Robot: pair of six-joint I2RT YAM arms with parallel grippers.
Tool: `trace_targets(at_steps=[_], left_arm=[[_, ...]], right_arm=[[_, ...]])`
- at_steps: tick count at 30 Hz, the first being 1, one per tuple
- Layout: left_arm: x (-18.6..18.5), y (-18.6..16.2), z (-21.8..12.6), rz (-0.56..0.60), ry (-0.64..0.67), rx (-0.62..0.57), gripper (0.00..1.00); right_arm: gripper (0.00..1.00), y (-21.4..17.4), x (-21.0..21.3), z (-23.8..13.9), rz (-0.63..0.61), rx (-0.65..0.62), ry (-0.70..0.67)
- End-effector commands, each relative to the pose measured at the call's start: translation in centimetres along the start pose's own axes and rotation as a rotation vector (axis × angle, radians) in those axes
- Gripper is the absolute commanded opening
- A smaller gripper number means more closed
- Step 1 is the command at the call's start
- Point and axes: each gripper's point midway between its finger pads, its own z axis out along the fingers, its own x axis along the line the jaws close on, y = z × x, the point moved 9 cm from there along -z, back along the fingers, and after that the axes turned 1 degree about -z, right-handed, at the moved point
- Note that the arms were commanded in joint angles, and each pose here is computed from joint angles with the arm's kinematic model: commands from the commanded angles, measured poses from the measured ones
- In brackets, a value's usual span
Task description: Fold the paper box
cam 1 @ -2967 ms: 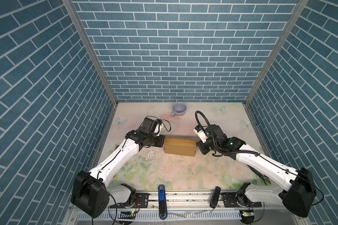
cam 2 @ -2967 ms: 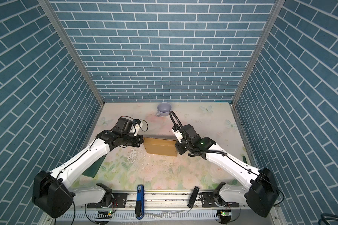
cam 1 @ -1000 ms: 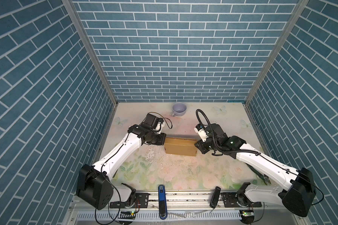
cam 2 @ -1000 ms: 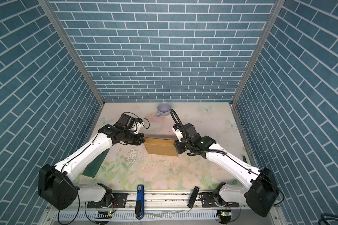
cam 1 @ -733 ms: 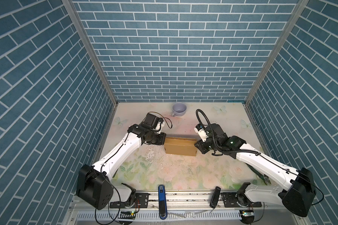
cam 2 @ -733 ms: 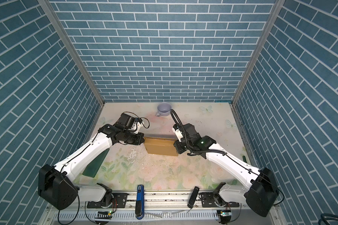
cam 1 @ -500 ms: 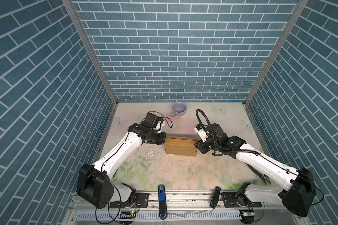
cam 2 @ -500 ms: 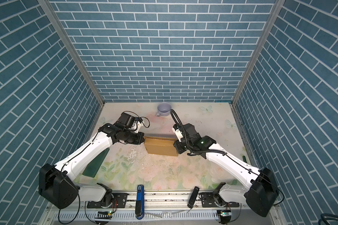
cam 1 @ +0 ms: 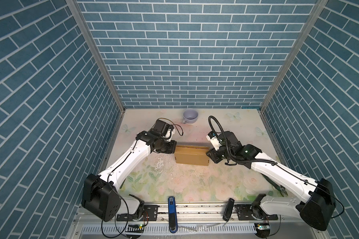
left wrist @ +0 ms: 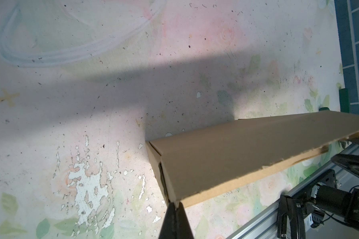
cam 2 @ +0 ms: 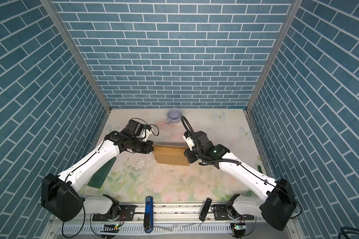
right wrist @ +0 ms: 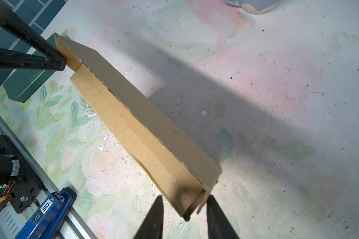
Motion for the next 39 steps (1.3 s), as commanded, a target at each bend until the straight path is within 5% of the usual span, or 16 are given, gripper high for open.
trace_targets(at_steps=[1, 39], left_arm=[[-0.59, 0.31, -0.24, 0.013, -0.028, 0.009, 0.00], [-0.76, 0.52, -0.36, 0.020, -0.028, 0.034, 0.00]], right_arm=[[0.35, 1.62, 0.69, -1.04, 0.011, -0.065, 0.040], [0.40, 1.88, 0.93, -1.17, 0.015, -0.062, 0.063]])
